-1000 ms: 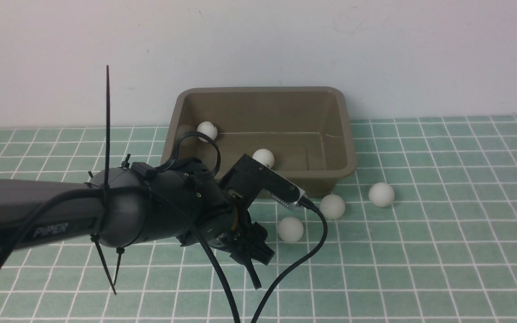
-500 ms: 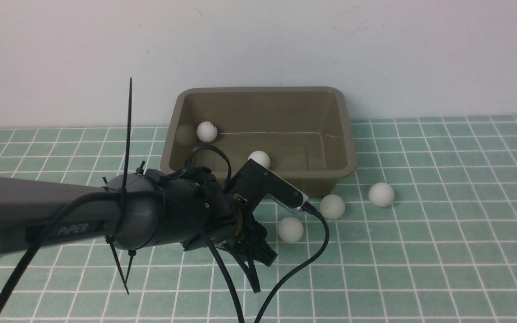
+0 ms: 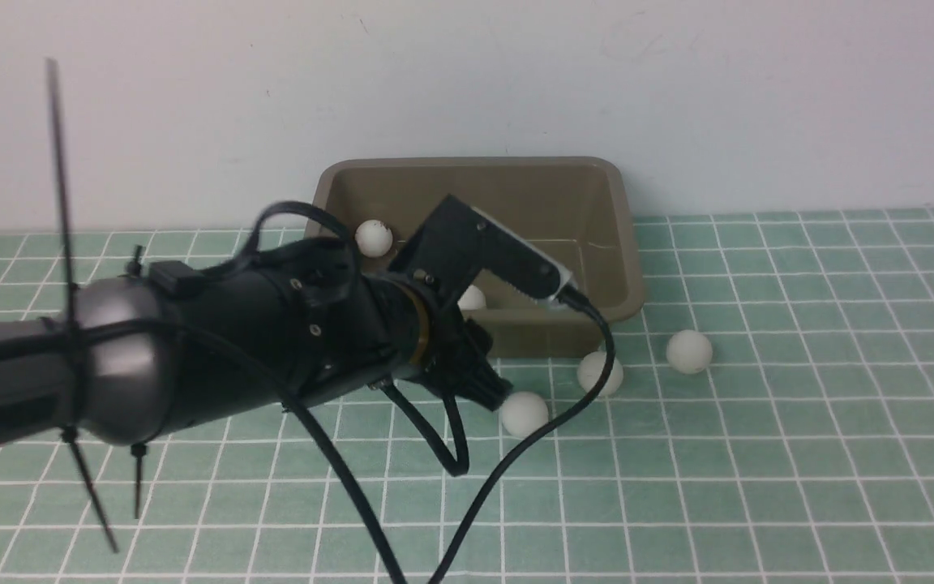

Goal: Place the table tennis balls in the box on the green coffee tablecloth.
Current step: 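Reach for and grasp a ping pong ball on the table beside the basket, then drop the ball into the bin, then reach for and grasp a ping pong ball on the table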

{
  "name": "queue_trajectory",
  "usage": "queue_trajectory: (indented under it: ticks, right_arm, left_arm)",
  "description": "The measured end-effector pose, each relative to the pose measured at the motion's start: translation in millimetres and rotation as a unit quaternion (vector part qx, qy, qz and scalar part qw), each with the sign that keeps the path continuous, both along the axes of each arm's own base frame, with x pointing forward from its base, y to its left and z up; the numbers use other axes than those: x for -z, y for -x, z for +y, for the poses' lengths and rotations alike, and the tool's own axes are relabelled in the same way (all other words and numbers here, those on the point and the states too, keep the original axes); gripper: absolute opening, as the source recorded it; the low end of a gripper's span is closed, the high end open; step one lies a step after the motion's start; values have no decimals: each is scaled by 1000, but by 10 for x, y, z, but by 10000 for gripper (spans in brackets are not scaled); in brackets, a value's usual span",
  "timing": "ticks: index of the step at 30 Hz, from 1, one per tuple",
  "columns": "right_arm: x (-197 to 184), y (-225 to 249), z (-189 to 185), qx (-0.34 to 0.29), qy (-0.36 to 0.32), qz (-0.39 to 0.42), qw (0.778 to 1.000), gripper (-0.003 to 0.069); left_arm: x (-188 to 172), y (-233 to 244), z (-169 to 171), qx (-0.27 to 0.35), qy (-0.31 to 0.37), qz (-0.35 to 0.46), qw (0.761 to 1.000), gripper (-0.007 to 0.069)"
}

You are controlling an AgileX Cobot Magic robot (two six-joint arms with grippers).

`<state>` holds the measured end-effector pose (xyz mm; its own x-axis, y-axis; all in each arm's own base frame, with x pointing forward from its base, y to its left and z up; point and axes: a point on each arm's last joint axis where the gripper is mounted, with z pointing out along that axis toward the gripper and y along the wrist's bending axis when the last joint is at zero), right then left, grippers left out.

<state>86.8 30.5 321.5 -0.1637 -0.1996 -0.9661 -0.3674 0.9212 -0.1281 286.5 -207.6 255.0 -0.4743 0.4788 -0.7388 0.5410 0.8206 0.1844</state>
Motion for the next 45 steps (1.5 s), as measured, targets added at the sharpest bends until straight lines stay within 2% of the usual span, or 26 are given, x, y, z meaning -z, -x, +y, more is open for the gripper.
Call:
queue_trajectory:
  ticks: [4,12,15,20,25,27,30,33,38,42,45]
  right_arm:
    - [0,0,0,0,0,0,1000,440]
    - [0,0,0,0,0,0,1000,440]
    - [0,0,0,0,0,0,1000,440]
    - [-7,-3,-4,3,-1,-4,1000,440]
    - [-15,-7,-11,7,-2,-8,1000,440]
    - [-15,-7,-11,7,-2,-9,1000,440]
    - [-17,-8,-12,8,-2,-10,1000,440]
    - [-24,-12,-17,11,-2,-14,1000,440]
    - [-30,-14,-22,13,-2,-17,1000,440]
    - [-31,-14,-22,13,-2,-18,1000,440]
    - [-31,-15,-22,14,-2,-18,1000,440]
  left_arm:
    - [-178,-96,111,10,37,-50,998,338]
    - [86,-745,658,-70,100,-61,991,338]
    - [140,-864,699,-81,108,-59,989,343]
    - [194,-951,664,-98,129,-47,986,453]
    - [179,-913,767,-139,89,-29,986,490]
    - [50,-792,855,-187,56,-9,981,489]
    - [-189,-583,930,-220,16,1,975,472]
    - [-504,-309,902,-207,-6,-9,978,424]
    - [-947,120,839,-176,18,-35,984,351]
    - [-1209,453,772,-125,13,-63,990,341]
    - [-1293,624,646,-54,-5,-84,995,341]
